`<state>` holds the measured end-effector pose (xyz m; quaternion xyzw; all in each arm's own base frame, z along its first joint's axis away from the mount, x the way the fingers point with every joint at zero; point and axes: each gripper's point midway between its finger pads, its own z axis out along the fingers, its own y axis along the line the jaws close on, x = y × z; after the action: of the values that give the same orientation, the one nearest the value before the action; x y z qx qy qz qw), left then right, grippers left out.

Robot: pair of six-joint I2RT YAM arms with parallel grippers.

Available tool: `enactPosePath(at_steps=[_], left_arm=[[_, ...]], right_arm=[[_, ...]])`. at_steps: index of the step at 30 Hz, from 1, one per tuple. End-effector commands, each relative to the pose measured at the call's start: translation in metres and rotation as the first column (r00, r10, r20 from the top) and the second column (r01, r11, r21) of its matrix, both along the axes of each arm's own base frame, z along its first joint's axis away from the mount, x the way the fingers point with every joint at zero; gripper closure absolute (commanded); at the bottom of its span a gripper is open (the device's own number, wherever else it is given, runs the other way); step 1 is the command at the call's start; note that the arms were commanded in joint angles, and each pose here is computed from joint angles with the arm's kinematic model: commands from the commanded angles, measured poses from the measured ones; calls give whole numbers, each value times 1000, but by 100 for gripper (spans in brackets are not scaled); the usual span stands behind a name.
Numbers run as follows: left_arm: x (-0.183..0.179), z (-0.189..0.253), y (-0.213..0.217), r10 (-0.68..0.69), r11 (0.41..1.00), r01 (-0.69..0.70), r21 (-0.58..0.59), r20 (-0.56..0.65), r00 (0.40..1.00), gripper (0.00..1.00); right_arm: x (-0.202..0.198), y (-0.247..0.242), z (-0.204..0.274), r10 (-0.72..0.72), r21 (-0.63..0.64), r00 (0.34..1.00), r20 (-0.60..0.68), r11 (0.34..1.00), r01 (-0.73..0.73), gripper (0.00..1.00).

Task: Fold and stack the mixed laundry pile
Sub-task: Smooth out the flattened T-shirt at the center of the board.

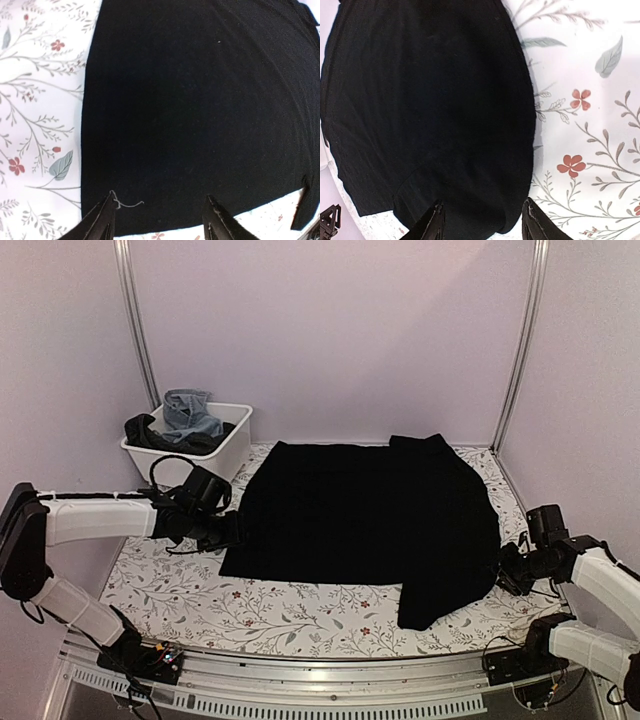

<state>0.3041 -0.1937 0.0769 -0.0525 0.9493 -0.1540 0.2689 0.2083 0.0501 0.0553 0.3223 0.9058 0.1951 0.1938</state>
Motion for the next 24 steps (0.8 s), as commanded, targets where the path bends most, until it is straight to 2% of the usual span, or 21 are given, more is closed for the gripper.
enactPosePath(at_steps=[1,3,5,7,10,13,18,24], left_arm=[[-10,17,-28,-108,984,111,-137,28,994,42],[-17,38,-76,-294,935,312,-167,126,948,41],[-30,48,-124,-468,861,494,-118,195,862,39],[-44,44,-172,-616,770,638,-25,231,753,39],[-80,41,-241,-791,588,803,100,279,544,40],[-108,35,-297,-884,419,888,191,309,351,45],[-149,20,-369,-937,212,927,309,335,103,48],[-182,-16,-412,-951,61,915,398,301,-68,53]], right_arm=[[1,3,-14,-5,17,1000,-19,1000,6,53],[6,4,-10,16,7,1000,11,1000,-16,54],[16,9,2,48,15,997,61,999,-49,53],[24,12,14,75,13,993,95,997,-76,52],[36,15,27,106,5,986,132,994,-107,51],[45,14,32,111,-8,983,144,994,-111,50],[58,18,45,133,-5,974,185,991,-135,50],[64,21,51,155,0,966,208,987,-158,50]])
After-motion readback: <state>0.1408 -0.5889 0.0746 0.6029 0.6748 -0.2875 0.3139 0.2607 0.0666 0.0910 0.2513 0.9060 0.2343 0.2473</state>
